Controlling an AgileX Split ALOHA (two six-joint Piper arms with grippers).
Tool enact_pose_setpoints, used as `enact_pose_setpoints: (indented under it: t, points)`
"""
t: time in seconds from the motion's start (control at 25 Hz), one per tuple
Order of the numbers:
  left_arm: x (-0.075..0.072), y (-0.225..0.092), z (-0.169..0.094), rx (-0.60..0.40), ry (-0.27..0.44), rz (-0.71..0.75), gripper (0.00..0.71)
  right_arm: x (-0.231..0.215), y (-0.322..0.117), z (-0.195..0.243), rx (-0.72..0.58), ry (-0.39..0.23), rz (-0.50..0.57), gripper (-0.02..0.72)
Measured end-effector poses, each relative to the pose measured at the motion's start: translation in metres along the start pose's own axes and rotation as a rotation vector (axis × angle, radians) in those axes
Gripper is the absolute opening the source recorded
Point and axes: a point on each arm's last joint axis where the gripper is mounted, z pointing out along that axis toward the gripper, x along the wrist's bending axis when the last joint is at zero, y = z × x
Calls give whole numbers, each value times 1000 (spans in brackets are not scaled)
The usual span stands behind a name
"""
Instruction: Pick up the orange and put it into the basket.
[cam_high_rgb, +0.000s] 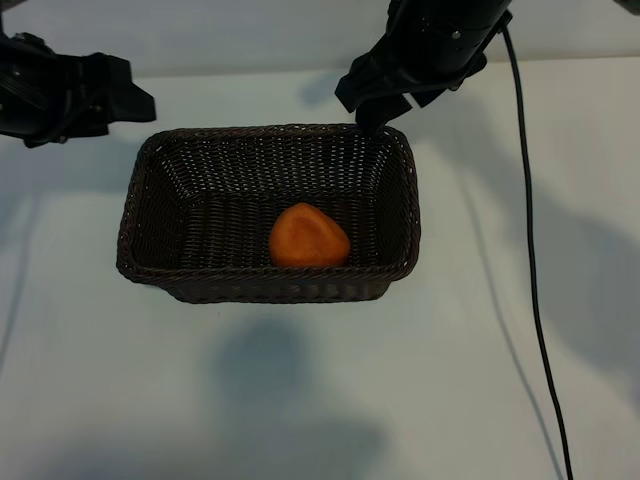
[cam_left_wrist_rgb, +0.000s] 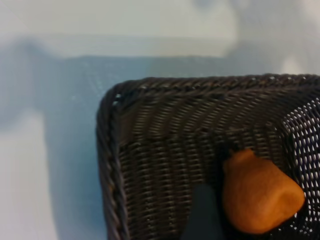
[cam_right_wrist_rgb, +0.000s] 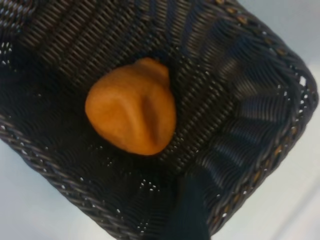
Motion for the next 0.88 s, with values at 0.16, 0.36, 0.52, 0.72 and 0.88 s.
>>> enact_pose_setpoints:
  t: [0.16, 0.36, 0.52, 0.72, 0.88]
  points:
    - [-1, -1, 5, 10, -1, 3, 589, 1, 0, 1, 6, 8, 1, 598]
    - [0, 0, 5, 5, 1, 6, 589, 0, 0, 4, 15, 10, 1, 597]
    - [0, 0, 5, 3, 2, 6, 589, -1, 0, 11, 31, 11, 4, 597]
    - [0, 0, 5, -1, 3, 6, 589, -1, 0, 13, 35, 11, 5, 597]
    - [0, 0, 5, -1, 3, 6, 589, -1, 0, 13, 35, 11, 2, 596]
